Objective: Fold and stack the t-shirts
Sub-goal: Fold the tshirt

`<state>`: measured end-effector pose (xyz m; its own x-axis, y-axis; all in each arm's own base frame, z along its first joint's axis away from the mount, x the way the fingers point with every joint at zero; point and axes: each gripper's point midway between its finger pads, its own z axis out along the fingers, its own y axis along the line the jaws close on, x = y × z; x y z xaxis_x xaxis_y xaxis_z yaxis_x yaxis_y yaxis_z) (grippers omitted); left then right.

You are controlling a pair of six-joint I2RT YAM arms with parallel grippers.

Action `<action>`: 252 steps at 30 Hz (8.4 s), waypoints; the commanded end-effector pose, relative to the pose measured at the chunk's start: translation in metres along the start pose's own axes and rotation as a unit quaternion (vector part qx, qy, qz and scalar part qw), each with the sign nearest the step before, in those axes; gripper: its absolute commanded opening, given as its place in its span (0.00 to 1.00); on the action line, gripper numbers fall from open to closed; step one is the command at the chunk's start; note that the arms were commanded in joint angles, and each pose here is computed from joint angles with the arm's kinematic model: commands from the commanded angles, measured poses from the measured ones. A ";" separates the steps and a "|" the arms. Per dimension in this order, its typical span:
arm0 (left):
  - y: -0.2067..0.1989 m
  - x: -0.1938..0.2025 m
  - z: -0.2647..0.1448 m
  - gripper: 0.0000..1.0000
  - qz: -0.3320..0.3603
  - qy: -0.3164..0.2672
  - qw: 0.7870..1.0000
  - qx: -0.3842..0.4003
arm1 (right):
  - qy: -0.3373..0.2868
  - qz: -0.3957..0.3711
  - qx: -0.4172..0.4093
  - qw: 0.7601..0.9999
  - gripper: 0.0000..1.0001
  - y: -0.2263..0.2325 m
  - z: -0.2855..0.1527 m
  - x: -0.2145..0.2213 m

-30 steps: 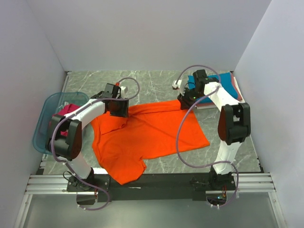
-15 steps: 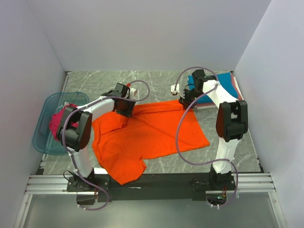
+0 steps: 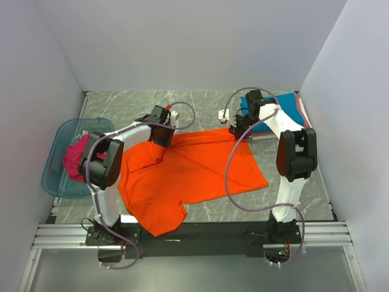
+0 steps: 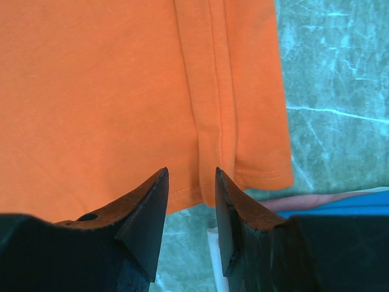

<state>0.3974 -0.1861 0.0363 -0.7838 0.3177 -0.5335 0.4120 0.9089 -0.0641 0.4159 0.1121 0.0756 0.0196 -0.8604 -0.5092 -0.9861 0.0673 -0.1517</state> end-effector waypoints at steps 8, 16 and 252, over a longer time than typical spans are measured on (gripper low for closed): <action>-0.001 -0.019 0.004 0.17 0.002 -0.024 1.000 -0.009 | 0.001 -0.013 0.023 1.000 0.43 -0.012 -0.004 0.002; -0.002 -0.022 -0.009 0.00 0.004 -0.035 0.999 -0.011 | 0.017 -0.036 0.014 0.999 0.43 -0.009 -0.004 0.011; -0.093 0.202 -0.199 0.74 -0.553 0.014 0.827 0.102 | -0.209 0.044 0.041 0.976 0.68 0.153 -0.075 -0.076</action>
<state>0.1091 -0.1677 0.1172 -0.8261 -0.5564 -0.0898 -0.3293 0.6058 -0.7243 0.2433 0.1528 0.1389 0.0156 -0.6190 -0.7852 -0.9794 0.1486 -0.1365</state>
